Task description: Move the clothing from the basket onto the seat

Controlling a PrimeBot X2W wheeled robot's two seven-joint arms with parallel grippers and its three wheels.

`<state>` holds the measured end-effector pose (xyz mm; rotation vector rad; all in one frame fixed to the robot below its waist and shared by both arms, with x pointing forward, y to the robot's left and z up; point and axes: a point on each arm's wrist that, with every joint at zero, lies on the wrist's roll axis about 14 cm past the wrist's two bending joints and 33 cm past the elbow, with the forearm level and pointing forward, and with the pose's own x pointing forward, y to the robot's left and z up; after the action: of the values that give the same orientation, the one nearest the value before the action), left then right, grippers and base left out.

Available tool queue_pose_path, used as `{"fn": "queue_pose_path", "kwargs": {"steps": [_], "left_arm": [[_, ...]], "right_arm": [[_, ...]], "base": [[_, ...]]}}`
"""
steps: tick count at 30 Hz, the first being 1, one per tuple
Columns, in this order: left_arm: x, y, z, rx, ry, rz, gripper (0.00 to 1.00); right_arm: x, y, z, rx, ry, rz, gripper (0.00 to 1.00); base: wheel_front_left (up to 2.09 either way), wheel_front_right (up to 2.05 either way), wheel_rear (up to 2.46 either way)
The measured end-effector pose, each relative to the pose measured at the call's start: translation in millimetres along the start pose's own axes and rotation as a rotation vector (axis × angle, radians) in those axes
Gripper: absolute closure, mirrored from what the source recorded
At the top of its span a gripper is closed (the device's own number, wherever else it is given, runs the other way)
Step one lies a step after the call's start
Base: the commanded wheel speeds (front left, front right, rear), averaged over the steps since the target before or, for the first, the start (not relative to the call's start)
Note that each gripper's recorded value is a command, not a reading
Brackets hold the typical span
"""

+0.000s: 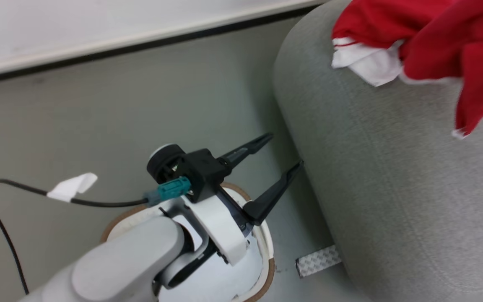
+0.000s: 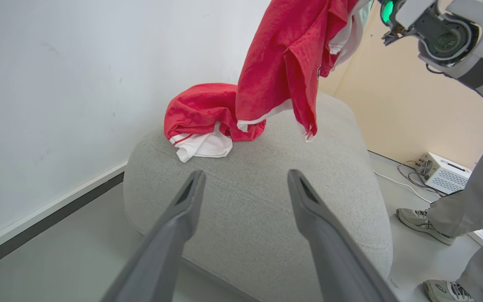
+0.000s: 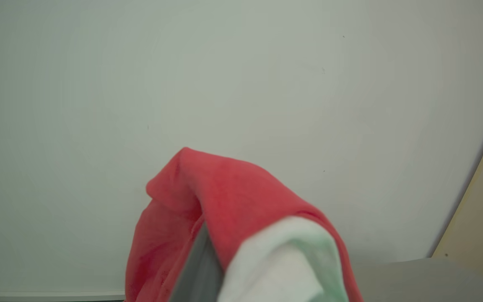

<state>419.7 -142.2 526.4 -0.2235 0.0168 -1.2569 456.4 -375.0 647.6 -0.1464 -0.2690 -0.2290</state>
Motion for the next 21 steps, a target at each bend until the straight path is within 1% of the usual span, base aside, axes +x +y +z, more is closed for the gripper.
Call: {"fn": "queue_pose_path", "kwargs": {"steps": [4, 7, 12, 14, 18, 20, 21], "left_arm": [[-8.8, 27.6, -14.9, -0.018, 0.016, 0.043, 0.00], [-15.0, 44.9, -25.5, -0.024, 0.026, 0.065, 0.00], [-25.4, 66.2, -45.0, -0.060, 0.040, 0.109, 0.00], [-29.9, 72.8, -52.0, -0.069, 0.048, 0.125, 0.00], [-37.6, 83.6, -63.2, -0.085, 0.059, 0.152, 0.00], [-40.5, 87.2, -66.7, -0.090, 0.063, 0.163, 0.00], [-41.8, 89.1, -67.9, -0.092, 0.062, 0.169, 0.00]], "right_arm": [[23.0, -16.6, -20.6, -0.026, 0.038, -0.053, 1.00], [33.2, -22.6, -52.6, -0.039, 0.112, -0.083, 1.00], [34.0, -25.8, -121.2, -0.085, 0.307, -0.101, 1.00], [30.2, -24.9, -149.7, -0.101, 0.405, -0.097, 1.00], [18.1, -27.1, -196.5, -0.160, 0.590, -0.087, 1.00], [3.3, -27.8, -223.9, -0.172, 0.729, -0.085, 1.00], [-2.4, -25.3, -233.8, -0.180, 0.777, -0.074, 1.00]], "base": [[0.00, 0.00, 0.00], [0.00, 0.00, 0.00], [0.00, 0.00, 0.00], [0.00, 0.00, 0.00], [0.00, 0.00, 0.00], [0.00, 0.00, 0.00], [0.00, 0.00, 0.00]]}}
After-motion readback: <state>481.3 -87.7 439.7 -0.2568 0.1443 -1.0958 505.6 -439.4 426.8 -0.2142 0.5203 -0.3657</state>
